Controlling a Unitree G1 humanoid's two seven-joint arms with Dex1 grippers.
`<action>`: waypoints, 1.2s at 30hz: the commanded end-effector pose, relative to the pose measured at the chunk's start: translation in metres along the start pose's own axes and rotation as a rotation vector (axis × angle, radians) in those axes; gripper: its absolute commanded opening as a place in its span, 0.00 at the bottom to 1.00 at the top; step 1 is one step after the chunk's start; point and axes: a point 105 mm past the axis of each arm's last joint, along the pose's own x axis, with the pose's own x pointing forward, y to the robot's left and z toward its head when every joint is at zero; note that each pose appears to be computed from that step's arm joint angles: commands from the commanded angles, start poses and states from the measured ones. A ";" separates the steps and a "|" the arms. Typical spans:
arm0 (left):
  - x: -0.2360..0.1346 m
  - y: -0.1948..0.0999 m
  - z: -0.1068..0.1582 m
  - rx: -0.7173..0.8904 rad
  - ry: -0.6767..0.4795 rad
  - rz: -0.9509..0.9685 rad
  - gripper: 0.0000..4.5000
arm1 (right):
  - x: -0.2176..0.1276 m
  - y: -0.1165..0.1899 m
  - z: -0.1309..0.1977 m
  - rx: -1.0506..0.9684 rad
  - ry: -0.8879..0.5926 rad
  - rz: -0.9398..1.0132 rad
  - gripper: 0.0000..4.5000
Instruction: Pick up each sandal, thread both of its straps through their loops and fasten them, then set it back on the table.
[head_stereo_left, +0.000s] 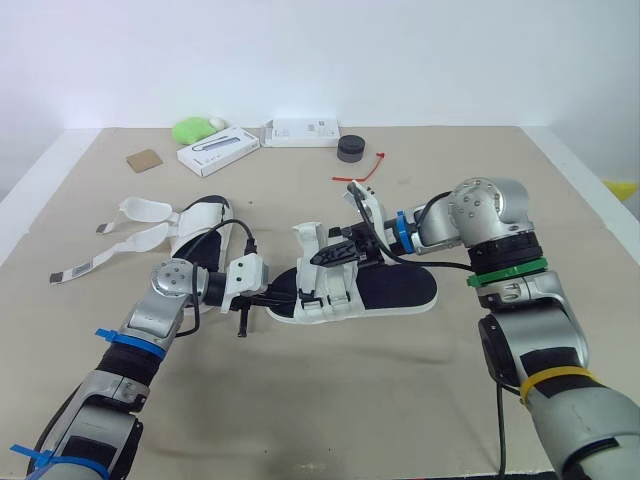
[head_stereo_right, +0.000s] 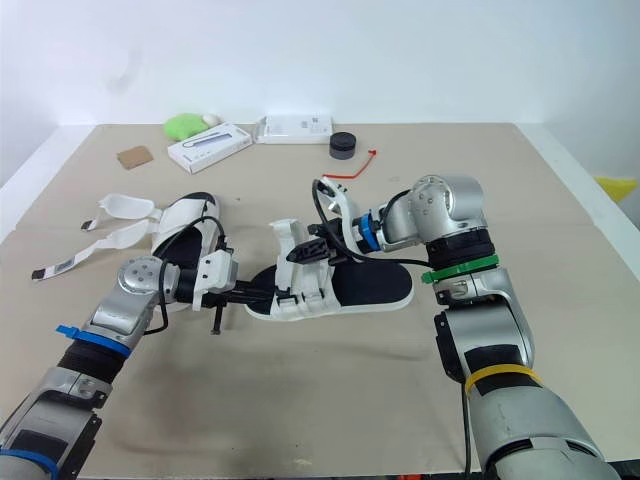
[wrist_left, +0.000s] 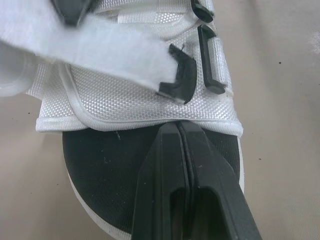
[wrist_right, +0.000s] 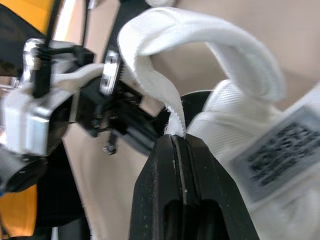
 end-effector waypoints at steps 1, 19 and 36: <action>0.001 -0.009 -0.010 -0.021 0.039 -0.037 0.00 | 0.001 0.002 0.006 -0.070 0.004 -0.012 0.01; 0.001 -0.011 -0.011 -0.023 0.041 -0.040 0.00 | -0.005 -0.004 0.001 -0.319 0.093 -0.015 0.01; 0.002 -0.013 -0.012 -0.023 0.045 -0.046 0.00 | -0.010 0.017 0.004 -0.343 0.116 0.101 0.01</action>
